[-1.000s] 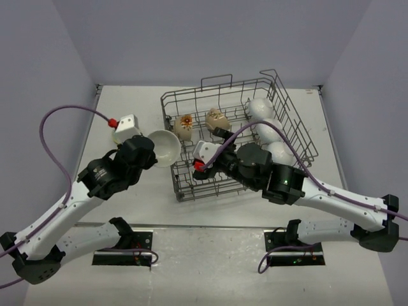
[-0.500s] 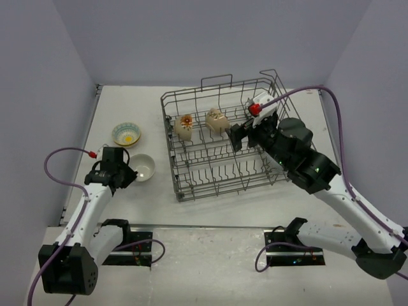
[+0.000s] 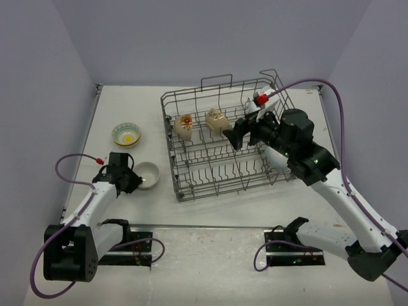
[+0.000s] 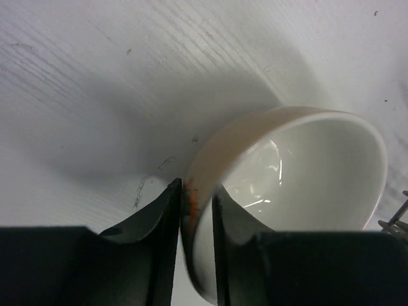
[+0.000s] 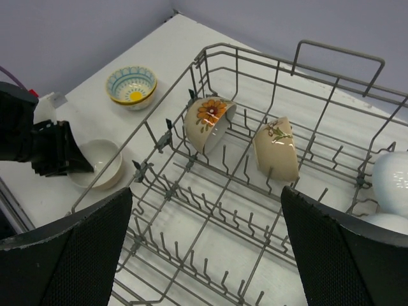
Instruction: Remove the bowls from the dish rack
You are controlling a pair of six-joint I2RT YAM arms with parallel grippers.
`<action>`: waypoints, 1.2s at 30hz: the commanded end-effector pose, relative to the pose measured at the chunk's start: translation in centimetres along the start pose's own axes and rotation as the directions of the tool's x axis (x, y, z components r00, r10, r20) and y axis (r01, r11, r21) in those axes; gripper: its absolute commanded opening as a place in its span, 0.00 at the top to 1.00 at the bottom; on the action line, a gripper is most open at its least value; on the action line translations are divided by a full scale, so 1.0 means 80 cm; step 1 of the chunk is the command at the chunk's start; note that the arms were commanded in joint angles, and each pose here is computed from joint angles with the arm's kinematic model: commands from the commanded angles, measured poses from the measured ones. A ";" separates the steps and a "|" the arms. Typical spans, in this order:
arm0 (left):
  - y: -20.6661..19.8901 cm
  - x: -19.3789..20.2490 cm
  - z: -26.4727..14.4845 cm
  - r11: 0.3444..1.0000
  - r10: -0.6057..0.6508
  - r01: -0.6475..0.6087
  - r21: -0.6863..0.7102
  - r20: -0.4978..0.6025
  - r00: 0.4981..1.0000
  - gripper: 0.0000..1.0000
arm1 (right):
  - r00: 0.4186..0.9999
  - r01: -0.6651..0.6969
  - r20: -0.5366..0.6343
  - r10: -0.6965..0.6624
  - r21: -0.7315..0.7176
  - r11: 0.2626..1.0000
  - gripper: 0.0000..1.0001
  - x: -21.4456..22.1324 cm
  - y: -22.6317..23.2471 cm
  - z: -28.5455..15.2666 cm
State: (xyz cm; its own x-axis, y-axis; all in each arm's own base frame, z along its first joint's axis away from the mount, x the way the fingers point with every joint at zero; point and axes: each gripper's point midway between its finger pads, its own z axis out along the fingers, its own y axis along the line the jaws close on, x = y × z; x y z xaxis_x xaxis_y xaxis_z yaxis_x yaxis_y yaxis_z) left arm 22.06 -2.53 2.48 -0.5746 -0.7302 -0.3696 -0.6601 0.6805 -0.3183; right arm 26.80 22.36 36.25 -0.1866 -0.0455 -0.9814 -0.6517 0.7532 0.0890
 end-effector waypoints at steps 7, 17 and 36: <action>-0.025 -0.033 -0.024 0.997 -0.025 0.016 0.080 0.103 0.994 0.00 | 0.982 -0.173 -0.089 0.165 -0.094 0.980 0.01 0.017 -0.018 0.046; -0.060 -0.094 -0.188 0.954 0.003 -0.110 0.278 0.360 0.933 0.00 | 0.872 -0.394 -0.349 0.342 -0.089 0.915 0.01 0.070 -0.118 0.138; -0.118 -0.120 -0.240 0.776 0.290 -0.537 0.330 0.570 0.769 0.00 | 0.753 -0.462 -0.622 0.216 -0.266 0.846 0.17 0.179 -0.144 0.227</action>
State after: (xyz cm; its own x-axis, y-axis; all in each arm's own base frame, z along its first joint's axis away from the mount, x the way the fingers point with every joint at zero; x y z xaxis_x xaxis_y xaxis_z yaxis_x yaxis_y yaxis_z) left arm 23.77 -2.83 24.38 -0.3856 -0.4004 -0.8313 -0.1209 0.9151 -0.3847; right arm 44.92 23.78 15.78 -0.7859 -0.2753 -0.5537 -0.5994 0.5595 0.5725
